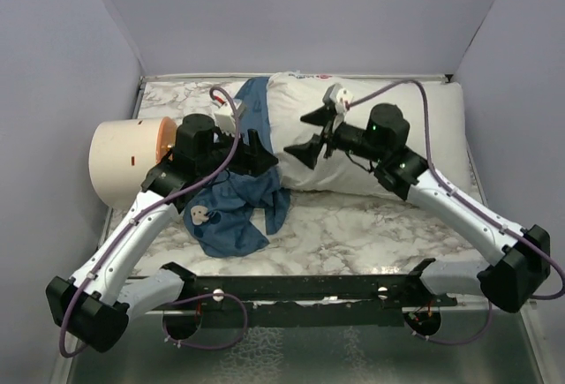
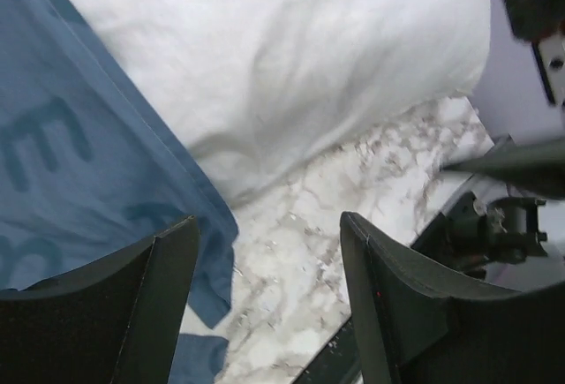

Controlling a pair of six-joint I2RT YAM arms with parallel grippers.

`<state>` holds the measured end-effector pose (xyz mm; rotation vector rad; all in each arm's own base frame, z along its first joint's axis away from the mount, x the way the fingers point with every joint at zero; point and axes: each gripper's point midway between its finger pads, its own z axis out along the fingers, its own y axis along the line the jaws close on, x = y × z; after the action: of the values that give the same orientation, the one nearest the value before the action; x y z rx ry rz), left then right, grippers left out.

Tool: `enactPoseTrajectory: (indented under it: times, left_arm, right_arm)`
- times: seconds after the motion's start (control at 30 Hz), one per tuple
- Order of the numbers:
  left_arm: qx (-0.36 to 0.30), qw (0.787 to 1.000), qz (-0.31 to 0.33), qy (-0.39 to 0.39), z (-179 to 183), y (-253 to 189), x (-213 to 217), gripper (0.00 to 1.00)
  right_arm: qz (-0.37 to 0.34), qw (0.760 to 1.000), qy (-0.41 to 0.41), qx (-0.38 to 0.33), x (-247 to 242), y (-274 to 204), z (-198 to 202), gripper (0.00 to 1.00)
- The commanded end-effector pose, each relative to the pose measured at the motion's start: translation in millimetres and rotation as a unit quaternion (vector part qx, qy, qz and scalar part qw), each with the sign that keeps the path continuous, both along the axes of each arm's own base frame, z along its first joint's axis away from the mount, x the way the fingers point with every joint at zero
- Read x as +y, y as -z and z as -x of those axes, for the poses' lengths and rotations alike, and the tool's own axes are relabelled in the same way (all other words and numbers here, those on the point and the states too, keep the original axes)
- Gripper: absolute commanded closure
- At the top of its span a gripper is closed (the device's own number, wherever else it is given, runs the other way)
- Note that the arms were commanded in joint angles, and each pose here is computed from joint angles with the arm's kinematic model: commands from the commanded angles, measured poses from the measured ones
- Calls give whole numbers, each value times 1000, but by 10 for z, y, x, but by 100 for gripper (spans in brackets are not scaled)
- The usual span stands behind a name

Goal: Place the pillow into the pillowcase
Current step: Stuff the pillow into the pillowcase.

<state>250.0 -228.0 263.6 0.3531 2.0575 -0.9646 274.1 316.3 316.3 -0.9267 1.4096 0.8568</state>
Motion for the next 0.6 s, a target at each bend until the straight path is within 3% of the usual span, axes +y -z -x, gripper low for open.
enactPoseTrajectory:
  times: [0.0, 0.13, 0.33, 0.5, 0.57]
  left_arm:
    - [-21, 997, -58, -41, -236, -5, 297, 33]
    - [-24, 998, -34, -57, -402, -64, 346, 33]
    - [-29, 997, -20, -76, -413, -57, 447, 33]
    - [-30, 995, -17, -97, -284, -14, 579, 33]
    - [-32, 994, -16, -106, -233, 4, 627, 33]
  right_arm:
    - [-26, 995, 90, 36, -194, -254, -862, 9]
    - [-16, 988, 137, 65, -231, -239, -1608, 9]
    - [70, 975, 182, 103, -95, 225, -2655, 9]
    - [133, 963, 171, 158, -10, 1006, -2861, 9]
    - [143, 961, 162, 174, -38, 1217, -2739, 17]
